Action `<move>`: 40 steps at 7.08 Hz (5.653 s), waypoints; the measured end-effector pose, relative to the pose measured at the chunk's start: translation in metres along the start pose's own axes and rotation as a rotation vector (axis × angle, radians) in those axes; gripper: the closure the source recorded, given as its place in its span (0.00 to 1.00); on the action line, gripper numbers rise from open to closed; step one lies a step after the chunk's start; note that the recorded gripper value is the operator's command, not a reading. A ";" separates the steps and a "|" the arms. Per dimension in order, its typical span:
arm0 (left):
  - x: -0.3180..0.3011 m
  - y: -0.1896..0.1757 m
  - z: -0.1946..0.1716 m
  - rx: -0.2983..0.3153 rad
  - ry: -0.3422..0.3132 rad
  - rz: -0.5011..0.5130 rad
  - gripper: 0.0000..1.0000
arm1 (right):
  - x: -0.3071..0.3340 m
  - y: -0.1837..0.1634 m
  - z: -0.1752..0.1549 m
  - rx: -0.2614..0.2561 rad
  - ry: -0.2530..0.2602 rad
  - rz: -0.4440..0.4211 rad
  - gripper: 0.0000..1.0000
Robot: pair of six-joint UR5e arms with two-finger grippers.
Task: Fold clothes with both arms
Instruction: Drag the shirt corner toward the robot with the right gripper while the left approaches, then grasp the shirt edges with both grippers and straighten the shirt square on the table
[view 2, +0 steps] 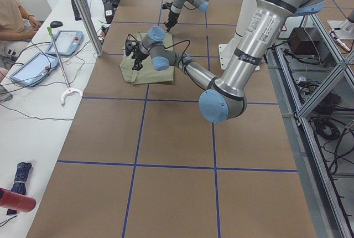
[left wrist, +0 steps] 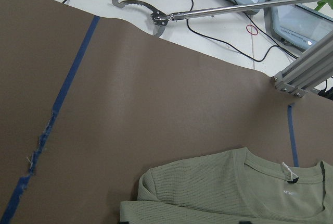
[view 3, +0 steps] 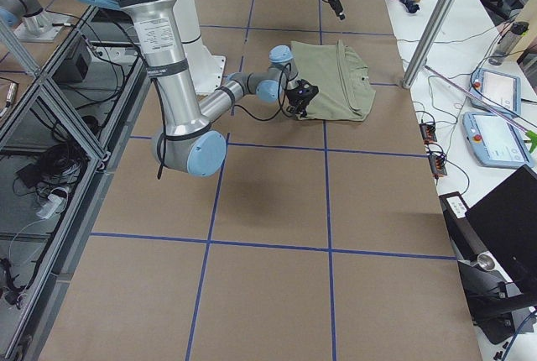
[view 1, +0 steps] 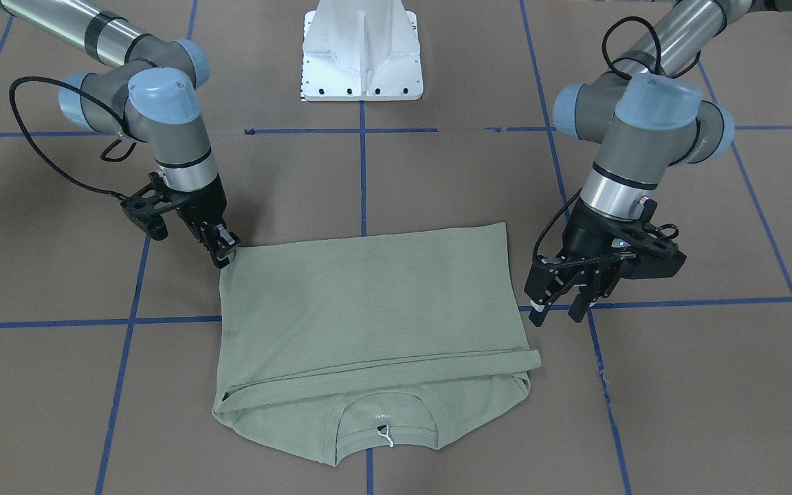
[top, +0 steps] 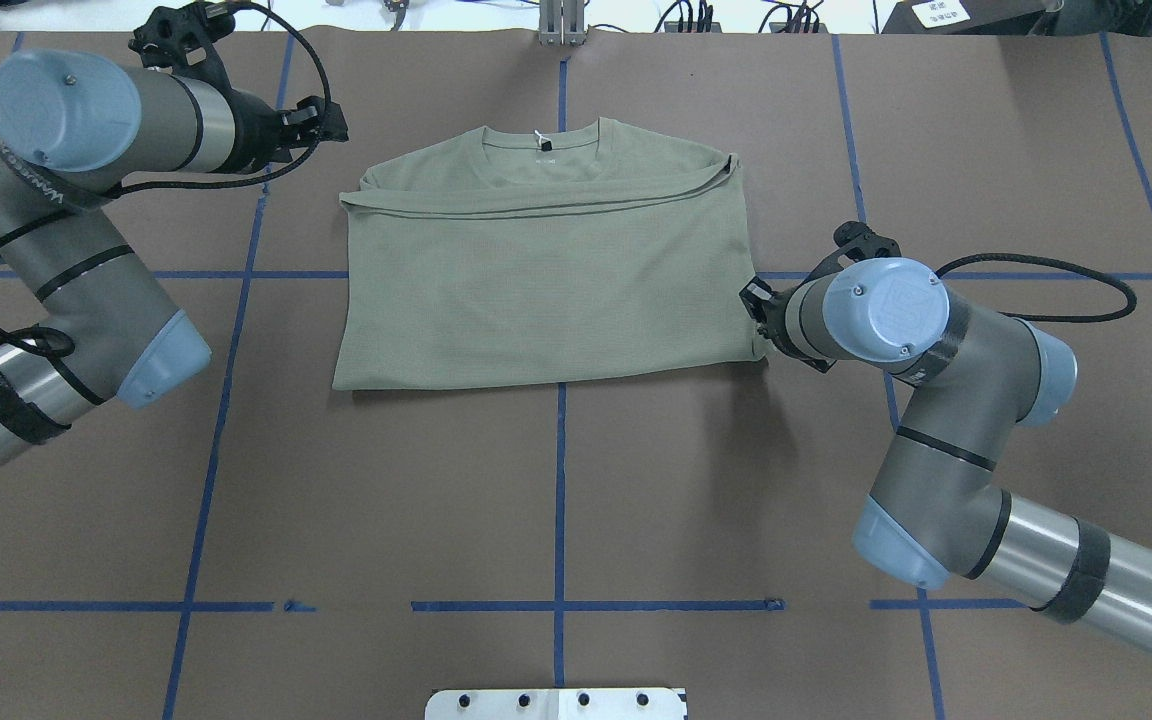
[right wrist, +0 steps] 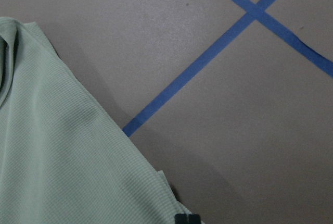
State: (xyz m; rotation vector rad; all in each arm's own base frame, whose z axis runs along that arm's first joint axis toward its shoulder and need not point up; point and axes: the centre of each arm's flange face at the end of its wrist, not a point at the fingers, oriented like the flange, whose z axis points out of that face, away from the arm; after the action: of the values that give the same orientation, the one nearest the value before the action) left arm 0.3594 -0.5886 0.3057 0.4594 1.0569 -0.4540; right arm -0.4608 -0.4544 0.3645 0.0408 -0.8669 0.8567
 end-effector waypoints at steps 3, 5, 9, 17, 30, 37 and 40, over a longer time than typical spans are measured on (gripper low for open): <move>0.004 0.000 -0.003 -0.001 0.009 -0.001 0.24 | 0.024 0.003 -0.033 -0.050 -0.011 0.006 1.00; 0.010 0.007 -0.007 -0.032 0.030 -0.003 0.24 | 0.099 0.043 -0.079 -0.135 0.023 0.019 1.00; 0.042 0.061 -0.060 -0.260 0.173 -0.024 0.24 | 0.203 0.120 -0.140 -0.323 0.168 -0.084 1.00; 0.050 0.229 -0.045 -0.518 0.001 -0.293 0.31 | 0.174 0.108 -0.181 -0.358 0.079 -0.041 0.00; 0.051 0.228 0.014 -0.358 -0.099 -0.237 1.00 | 0.114 0.043 -0.155 -0.236 -0.037 -0.086 0.00; 0.117 -0.031 0.164 -0.011 -0.021 -0.211 0.38 | 0.103 0.050 -0.160 -0.245 -0.064 -0.087 0.00; 0.084 0.001 0.103 -0.103 0.082 -0.194 0.35 | 0.062 0.070 -0.123 -0.233 -0.048 -0.146 0.00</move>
State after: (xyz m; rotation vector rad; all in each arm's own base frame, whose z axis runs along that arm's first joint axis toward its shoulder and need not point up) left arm 0.4688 -0.6570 0.2736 0.2866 1.2046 -0.5529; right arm -0.4065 -0.3229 0.3036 -0.0782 -0.9919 0.6168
